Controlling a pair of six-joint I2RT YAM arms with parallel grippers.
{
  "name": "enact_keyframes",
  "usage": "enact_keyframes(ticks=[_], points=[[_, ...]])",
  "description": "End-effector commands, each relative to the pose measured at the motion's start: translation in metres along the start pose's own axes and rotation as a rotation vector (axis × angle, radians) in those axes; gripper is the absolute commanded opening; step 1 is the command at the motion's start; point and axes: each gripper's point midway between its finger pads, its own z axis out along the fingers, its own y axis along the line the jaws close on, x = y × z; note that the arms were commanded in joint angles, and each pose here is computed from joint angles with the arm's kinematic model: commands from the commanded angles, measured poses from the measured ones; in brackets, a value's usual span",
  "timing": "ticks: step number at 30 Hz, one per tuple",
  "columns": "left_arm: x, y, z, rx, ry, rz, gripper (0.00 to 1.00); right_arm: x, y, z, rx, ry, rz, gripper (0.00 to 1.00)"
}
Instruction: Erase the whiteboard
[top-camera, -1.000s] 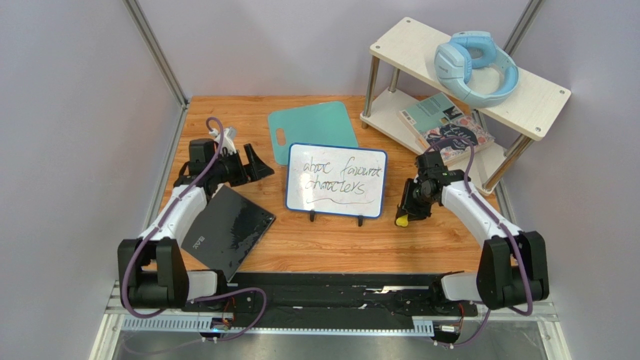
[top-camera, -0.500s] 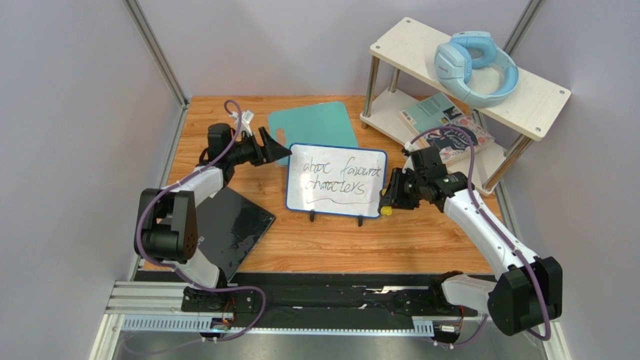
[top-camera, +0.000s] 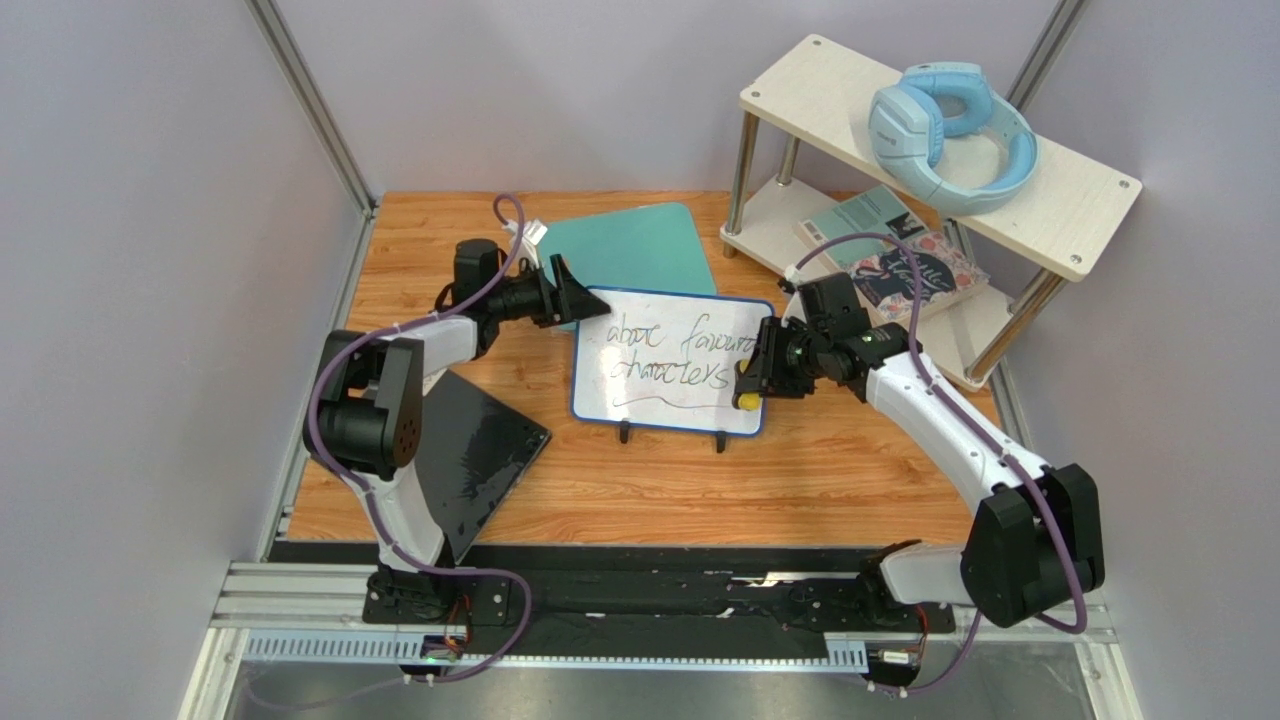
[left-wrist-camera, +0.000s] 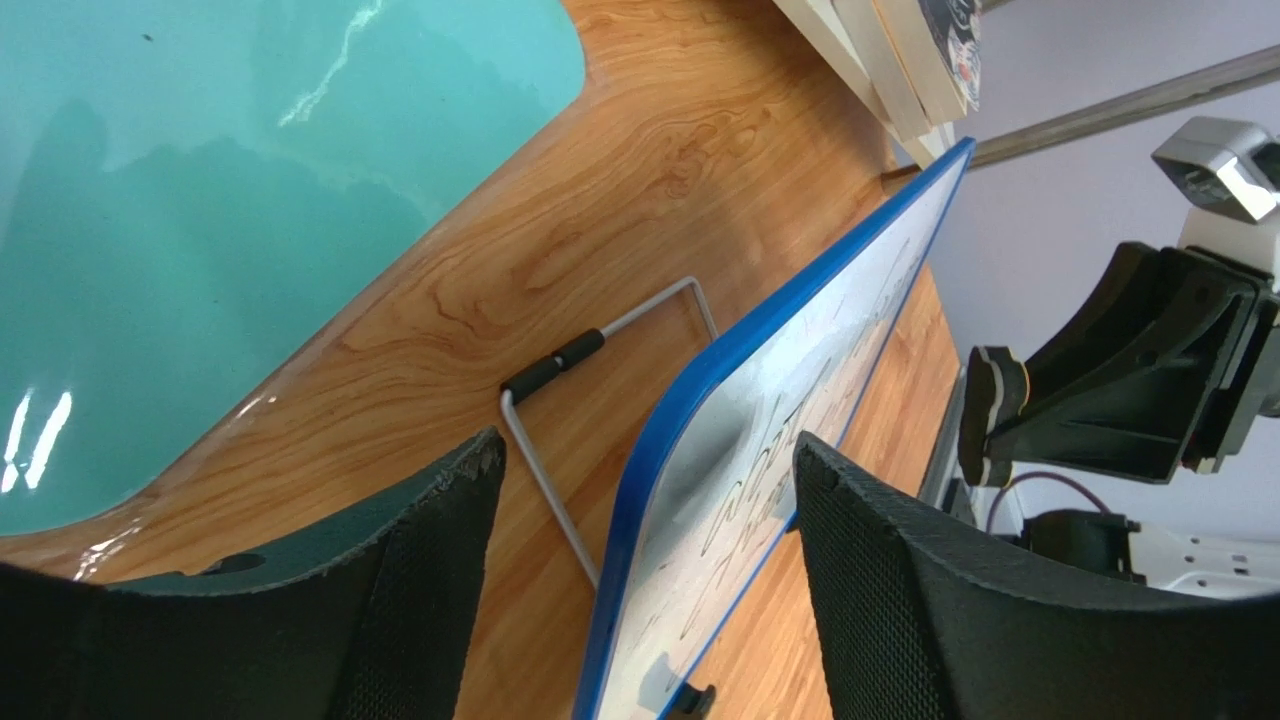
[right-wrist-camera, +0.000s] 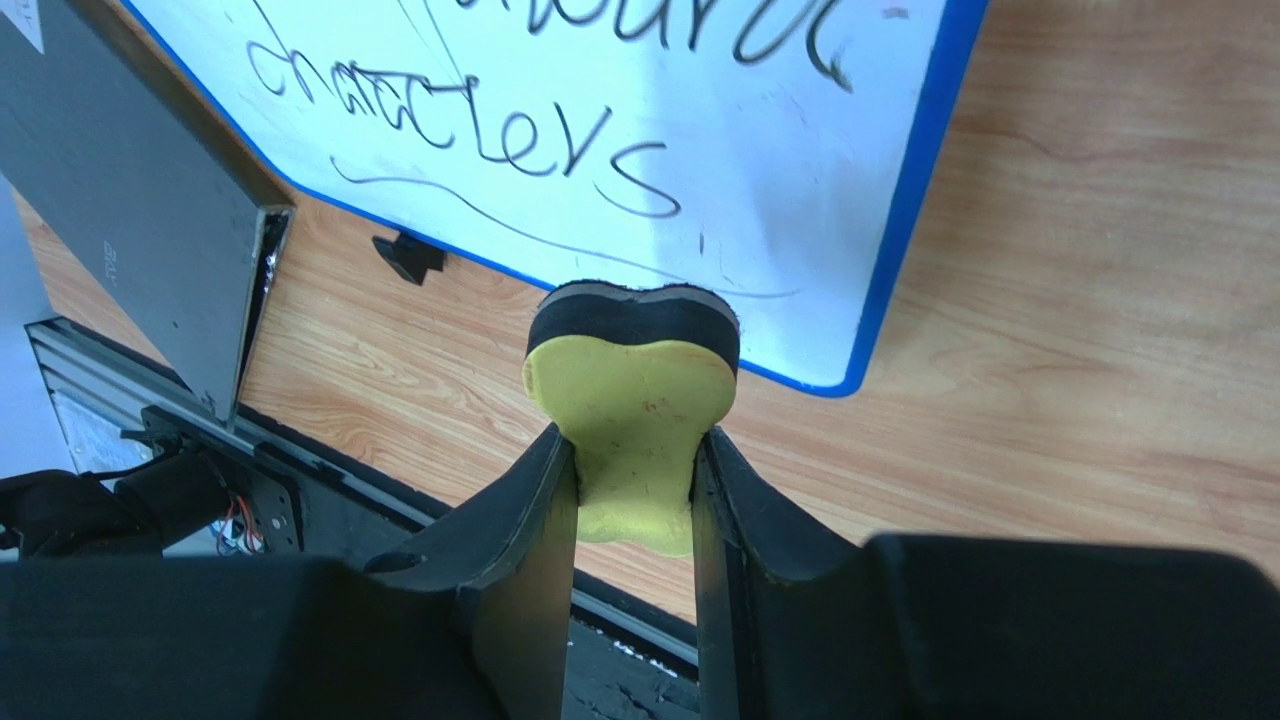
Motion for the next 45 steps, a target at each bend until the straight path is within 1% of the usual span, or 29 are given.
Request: enact_keyframes(ticks=[1,3,4,6,7,9,10,12,13,14,15,17,18,22,26,27,29,32,33,36,43,45], points=[[-0.019,-0.021,0.005,0.088,-0.03,0.101,0.7,-0.03,0.021,-0.002,-0.056,-0.077,-0.04,0.0],[-0.019,-0.021,0.006,0.095,-0.026,0.107,0.64,-0.034,0.022,0.001,-0.058,-0.08,-0.056,0.0],[-0.02,-0.02,0.007,0.097,-0.025,0.109,0.58,-0.035,0.02,0.005,-0.053,-0.077,-0.059,0.0],[-0.019,-0.02,0.008,0.103,-0.02,0.109,0.52,-0.041,0.019,0.007,-0.041,-0.083,-0.082,0.0],[-0.018,-0.019,0.009,0.108,-0.019,0.109,0.47,-0.043,0.016,0.01,-0.022,-0.083,-0.087,0.0],[-0.016,-0.02,0.009,0.125,-0.014,0.112,0.41,-0.05,0.015,0.012,-0.006,-0.094,-0.107,0.0],[-0.015,-0.02,0.009,0.127,-0.015,0.113,0.35,-0.054,0.01,0.016,0.018,-0.1,-0.123,0.0],[-0.014,-0.019,0.009,0.127,-0.015,0.118,0.3,-0.059,0.006,0.018,0.04,-0.115,-0.138,0.0],[-0.013,-0.019,0.009,0.127,-0.015,0.119,0.22,-0.064,0.003,0.019,0.055,-0.134,-0.147,0.0],[-0.013,-0.019,0.009,0.128,-0.016,0.116,0.18,-0.066,0.003,0.021,0.058,-0.141,-0.15,0.0],[-0.013,-0.018,0.009,0.126,-0.022,0.12,0.09,-0.069,0.002,0.022,0.06,-0.154,-0.154,0.0],[-0.008,-0.015,0.008,0.12,-0.027,0.103,0.02,-0.078,0.002,0.024,0.066,-0.197,-0.164,0.0],[-0.007,-0.014,0.008,0.118,-0.032,0.104,0.0,-0.083,-0.002,0.023,0.088,-0.225,-0.169,0.0],[0.002,-0.006,0.007,0.088,-0.032,0.091,0.0,-0.103,-0.009,0.022,0.135,-0.326,-0.195,0.0],[0.002,-0.004,0.005,0.07,-0.044,0.093,0.0,-0.114,-0.015,0.027,0.17,-0.363,-0.223,0.0],[0.002,-0.004,0.005,0.066,-0.047,0.095,0.0,-0.115,-0.024,0.033,0.213,-0.355,-0.227,0.0],[0.003,-0.003,0.004,0.062,-0.046,0.096,0.0,-0.116,-0.027,0.041,0.221,-0.337,-0.237,0.0],[0.005,-0.002,0.003,0.06,-0.045,0.101,0.0,-0.111,-0.026,0.057,0.19,-0.284,-0.253,0.0],[0.005,-0.002,0.003,0.059,-0.045,0.101,0.0,-0.11,-0.018,0.06,0.151,-0.27,-0.264,0.0],[0.005,-0.001,0.003,0.054,-0.039,0.106,0.0,-0.101,-0.008,0.069,0.109,-0.214,-0.269,0.0],[0.006,-0.002,0.003,0.058,-0.035,0.109,0.0,-0.088,0.031,0.085,0.078,-0.137,-0.334,0.0],[0.006,-0.003,0.003,0.061,-0.034,0.111,0.0,-0.076,0.045,0.097,0.068,-0.097,-0.354,0.0]])
